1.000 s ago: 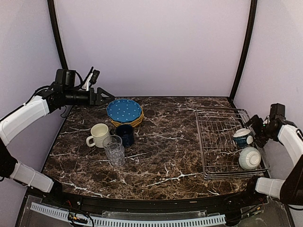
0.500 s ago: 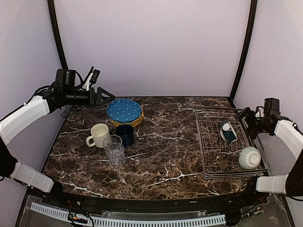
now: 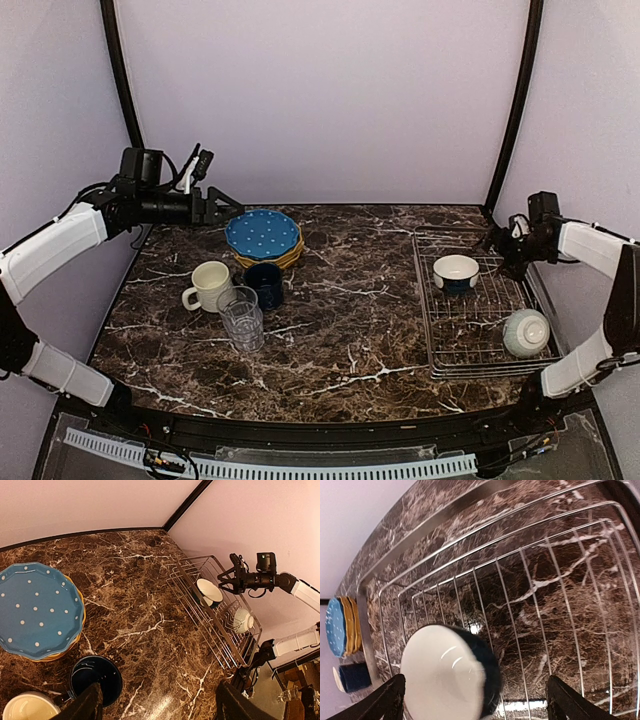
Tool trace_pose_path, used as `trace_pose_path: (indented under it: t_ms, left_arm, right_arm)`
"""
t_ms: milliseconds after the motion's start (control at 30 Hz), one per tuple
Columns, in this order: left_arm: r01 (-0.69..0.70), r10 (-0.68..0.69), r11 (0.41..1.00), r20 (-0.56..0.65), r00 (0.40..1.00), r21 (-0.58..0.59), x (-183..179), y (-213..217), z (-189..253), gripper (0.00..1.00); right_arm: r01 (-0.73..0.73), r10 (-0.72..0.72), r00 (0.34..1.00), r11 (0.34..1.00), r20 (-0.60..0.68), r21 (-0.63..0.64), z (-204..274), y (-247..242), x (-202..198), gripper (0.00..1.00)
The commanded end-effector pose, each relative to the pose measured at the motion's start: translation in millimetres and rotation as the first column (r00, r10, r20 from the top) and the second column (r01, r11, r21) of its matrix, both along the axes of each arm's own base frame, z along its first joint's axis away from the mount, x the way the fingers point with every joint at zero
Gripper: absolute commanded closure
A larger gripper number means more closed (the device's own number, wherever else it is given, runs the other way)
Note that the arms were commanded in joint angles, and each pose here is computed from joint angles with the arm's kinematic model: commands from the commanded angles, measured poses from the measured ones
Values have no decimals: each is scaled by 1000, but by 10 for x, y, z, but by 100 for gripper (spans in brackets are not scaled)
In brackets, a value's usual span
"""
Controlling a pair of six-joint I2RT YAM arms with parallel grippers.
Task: Unload the mixed dishes from the dish rack
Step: Grab the bowl from the dish rack.
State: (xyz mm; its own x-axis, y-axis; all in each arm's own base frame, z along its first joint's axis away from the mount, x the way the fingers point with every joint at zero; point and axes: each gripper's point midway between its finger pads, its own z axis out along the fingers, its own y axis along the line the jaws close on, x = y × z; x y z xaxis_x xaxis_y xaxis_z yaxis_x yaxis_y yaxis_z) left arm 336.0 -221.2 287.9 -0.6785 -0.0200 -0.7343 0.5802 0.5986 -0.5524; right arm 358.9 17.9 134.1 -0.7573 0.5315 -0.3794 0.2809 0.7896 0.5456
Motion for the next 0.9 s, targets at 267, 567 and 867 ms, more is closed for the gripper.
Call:
trace_pose_path:
  t_ms: [267,567,867]
  left_arm:
    - [24,-24,1000,-19,1000,-7,-22,-40,-93,23]
    - [25,-25,1000,-35,999,-6,-6,-50,-139,23]
    - [27,-27,1000,-41,999,-7,-7,-54,-155,23]
  right_arm:
    - [-156,142,978,984,-154,-88,-501,267,-38,14]
    - [-206,192,976,966,-101,-155,-215,274,-69,21]
    - [-139,108,986,952,-125,-271,-189,34,-69,15]
